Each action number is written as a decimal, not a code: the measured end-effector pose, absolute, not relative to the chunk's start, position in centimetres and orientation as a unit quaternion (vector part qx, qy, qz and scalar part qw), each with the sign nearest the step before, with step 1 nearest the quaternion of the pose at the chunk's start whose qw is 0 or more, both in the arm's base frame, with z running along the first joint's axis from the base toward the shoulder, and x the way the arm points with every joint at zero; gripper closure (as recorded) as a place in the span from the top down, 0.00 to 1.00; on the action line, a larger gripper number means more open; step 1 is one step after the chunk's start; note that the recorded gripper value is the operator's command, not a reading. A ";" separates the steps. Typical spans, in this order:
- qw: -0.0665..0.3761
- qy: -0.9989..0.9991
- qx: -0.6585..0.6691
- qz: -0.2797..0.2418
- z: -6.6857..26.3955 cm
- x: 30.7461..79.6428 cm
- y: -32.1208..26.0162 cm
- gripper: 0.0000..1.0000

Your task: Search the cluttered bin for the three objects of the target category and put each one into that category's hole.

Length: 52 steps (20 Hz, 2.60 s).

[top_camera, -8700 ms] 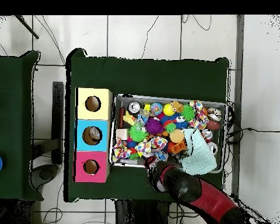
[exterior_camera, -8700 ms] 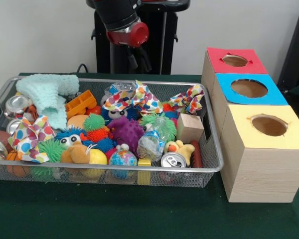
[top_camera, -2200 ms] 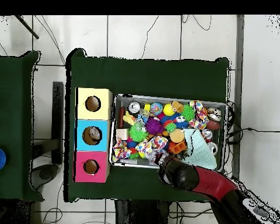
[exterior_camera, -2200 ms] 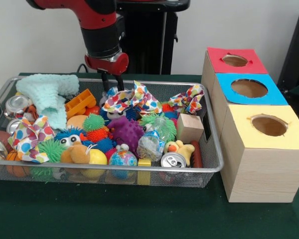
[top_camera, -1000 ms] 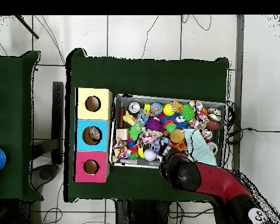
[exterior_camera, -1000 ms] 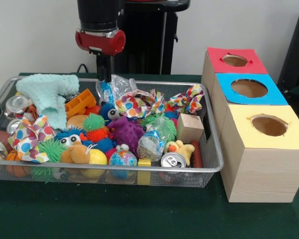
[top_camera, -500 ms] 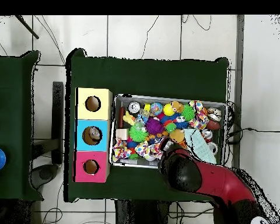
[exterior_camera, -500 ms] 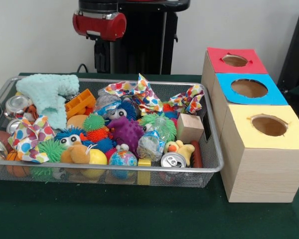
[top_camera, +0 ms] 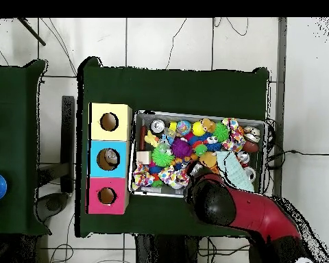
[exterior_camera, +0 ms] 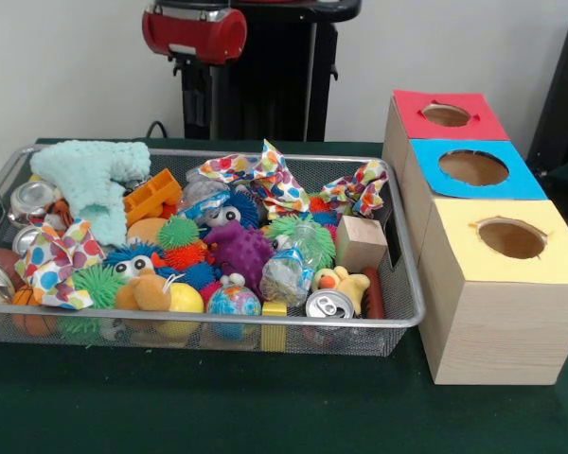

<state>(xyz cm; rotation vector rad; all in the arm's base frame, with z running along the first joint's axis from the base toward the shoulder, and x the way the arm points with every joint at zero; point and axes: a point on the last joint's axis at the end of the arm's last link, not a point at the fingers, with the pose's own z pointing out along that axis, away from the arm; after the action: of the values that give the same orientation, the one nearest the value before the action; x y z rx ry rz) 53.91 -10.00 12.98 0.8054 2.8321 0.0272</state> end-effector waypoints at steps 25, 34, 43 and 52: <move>0.111 0.969 0.220 -0.027 5.0 50.4 -3.8 1.00; 0.143 0.961 0.228 -0.060 1.6 49.1 -5.2 1.00; 0.129 0.957 0.234 -0.109 1.4 46.8 -7.2 1.00; 0.128 0.956 0.236 -0.117 1.6 46.5 -7.9 1.00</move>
<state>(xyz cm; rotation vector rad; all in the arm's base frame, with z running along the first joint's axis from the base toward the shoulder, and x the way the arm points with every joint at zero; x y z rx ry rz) 46.46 -7.94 1.62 0.6873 2.7799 -0.3415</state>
